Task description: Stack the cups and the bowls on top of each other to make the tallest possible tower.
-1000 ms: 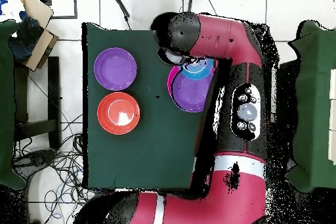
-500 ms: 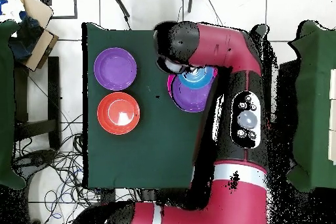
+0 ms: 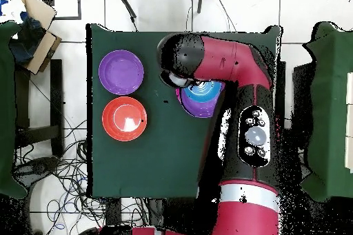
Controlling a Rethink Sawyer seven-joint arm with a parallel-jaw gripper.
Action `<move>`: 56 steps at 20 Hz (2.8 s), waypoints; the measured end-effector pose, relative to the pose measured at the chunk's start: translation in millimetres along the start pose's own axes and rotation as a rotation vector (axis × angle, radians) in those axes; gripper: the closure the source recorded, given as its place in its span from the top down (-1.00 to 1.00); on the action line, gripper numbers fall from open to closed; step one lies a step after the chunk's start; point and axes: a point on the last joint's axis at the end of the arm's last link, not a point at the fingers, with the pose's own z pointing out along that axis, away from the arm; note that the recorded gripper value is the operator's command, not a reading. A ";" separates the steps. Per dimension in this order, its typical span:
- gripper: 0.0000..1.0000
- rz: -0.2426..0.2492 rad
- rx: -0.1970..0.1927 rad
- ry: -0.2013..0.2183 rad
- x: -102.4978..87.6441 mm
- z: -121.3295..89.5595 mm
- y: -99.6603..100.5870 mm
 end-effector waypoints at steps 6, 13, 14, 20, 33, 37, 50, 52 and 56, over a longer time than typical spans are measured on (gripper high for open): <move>-1.00 0.008 -0.017 -0.001 4.2 -1.0 1.1; -1.00 0.008 -0.019 -0.007 3.8 -0.6 1.9; -1.00 0.008 -0.020 -0.010 3.4 -0.4 2.0; -1.00 0.007 -0.027 -0.031 1.1 1.6 3.8; -1.00 -0.001 -0.027 -0.069 1.0 2.0 8.2; -1.00 -0.002 -0.024 -0.082 0.7 1.6 8.3; -1.00 0.001 -0.034 -0.150 -7.8 0.0 6.6; -1.00 0.001 -0.031 -0.151 -7.4 -0.1 6.2; -1.00 -0.001 -0.027 -0.153 -6.2 -0.5 6.8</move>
